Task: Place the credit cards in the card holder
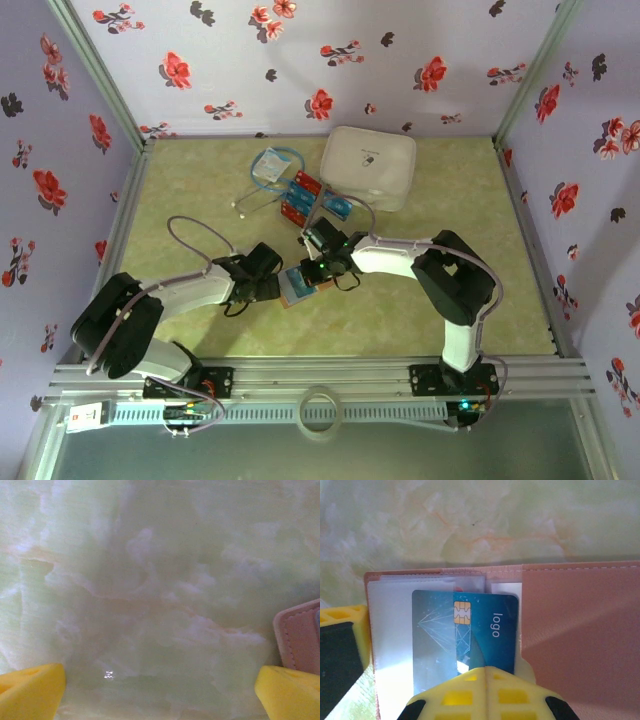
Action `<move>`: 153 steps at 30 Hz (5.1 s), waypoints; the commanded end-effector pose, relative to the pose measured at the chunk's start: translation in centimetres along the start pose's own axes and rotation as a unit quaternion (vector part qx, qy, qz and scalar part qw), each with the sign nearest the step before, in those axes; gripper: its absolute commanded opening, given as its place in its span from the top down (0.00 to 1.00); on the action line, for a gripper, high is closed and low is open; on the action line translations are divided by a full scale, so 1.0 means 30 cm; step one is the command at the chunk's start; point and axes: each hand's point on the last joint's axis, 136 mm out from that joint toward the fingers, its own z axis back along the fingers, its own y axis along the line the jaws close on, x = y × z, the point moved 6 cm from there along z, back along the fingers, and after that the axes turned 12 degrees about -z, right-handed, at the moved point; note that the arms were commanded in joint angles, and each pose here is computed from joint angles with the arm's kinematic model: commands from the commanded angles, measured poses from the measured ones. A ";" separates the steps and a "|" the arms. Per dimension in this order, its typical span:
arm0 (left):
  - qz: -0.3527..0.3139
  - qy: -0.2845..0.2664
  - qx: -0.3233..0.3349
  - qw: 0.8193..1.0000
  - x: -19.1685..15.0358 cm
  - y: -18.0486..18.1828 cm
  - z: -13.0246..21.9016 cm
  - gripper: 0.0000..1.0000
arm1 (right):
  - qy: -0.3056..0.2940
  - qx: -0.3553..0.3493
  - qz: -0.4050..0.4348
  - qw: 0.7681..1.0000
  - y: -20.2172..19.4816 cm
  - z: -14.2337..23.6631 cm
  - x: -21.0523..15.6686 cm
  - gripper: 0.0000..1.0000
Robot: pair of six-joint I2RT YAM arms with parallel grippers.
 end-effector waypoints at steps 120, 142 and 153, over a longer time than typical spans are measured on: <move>-0.013 -0.077 -0.228 0.970 0.142 -0.192 0.030 0.00 | -0.061 0.011 -0.119 0.991 -0.232 0.114 -0.037 1.00; 0.004 -0.145 -0.290 0.946 0.204 -0.202 0.208 0.00 | -0.051 0.025 -0.127 0.990 -0.215 0.065 -0.031 1.00; -0.009 -0.167 -0.342 0.925 0.261 -0.362 0.275 0.00 | -0.055 0.030 -0.132 0.989 -0.205 0.067 -0.011 0.92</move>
